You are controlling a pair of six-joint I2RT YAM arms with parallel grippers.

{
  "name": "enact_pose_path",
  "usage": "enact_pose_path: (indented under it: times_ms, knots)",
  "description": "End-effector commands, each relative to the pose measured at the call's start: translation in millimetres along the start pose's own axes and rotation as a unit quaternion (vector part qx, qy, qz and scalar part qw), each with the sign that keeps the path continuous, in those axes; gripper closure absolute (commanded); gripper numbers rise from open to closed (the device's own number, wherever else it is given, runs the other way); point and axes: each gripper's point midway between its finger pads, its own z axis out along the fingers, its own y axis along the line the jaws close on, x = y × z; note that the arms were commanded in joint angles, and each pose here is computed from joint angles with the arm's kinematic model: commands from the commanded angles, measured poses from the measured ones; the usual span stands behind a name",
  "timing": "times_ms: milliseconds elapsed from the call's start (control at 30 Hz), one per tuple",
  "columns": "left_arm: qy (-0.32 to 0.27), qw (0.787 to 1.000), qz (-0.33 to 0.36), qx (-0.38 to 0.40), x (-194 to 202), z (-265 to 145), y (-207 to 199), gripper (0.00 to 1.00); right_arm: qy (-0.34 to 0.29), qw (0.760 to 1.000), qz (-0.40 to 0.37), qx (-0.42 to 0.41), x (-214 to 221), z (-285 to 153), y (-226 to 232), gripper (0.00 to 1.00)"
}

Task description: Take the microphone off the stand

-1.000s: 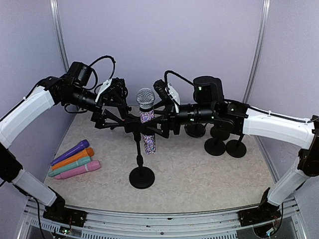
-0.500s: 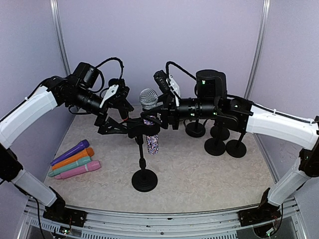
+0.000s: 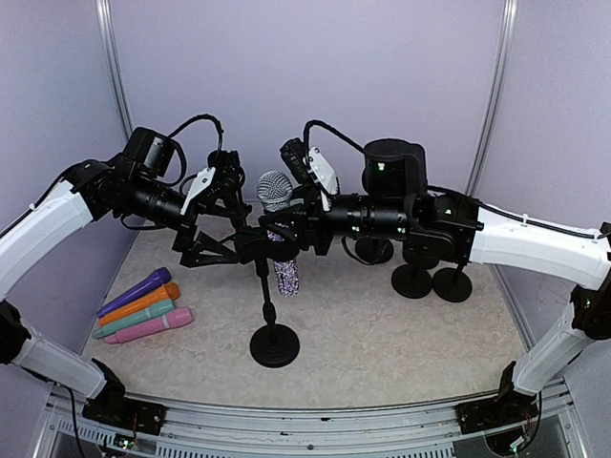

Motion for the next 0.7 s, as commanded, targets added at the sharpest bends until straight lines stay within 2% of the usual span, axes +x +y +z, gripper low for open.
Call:
enact_pose_path:
  times_ms: [0, 67, 167, 533, 667]
  knots:
    - [-0.007, 1.000, -0.008, -0.007, -6, 8, 7, 0.01, -0.028, 0.997, -0.024, 0.071, -15, -8, -14, 1.00]
    - [-0.001, 1.000, 0.000, 0.003, -4, 13, 3, 0.02, -0.032, 0.996, -0.025, 0.079, -17, -10, -14, 1.00]
    - [0.013, 1.000, 0.010, 0.008, 2, 18, 1, 0.07, -0.033, 0.995, -0.027, 0.092, -16, -11, -14, 1.00]
    - [0.033, 0.998, 0.052, -0.010, 1, 18, 14, 0.49, -0.049, 0.991, -0.044, 0.115, -26, -12, -16, 1.00]
    - [0.033, 0.997, 0.069, -0.019, -7, 19, 26, 0.46, -0.049, 0.991, -0.053, 0.110, -34, -8, -15, 1.00]
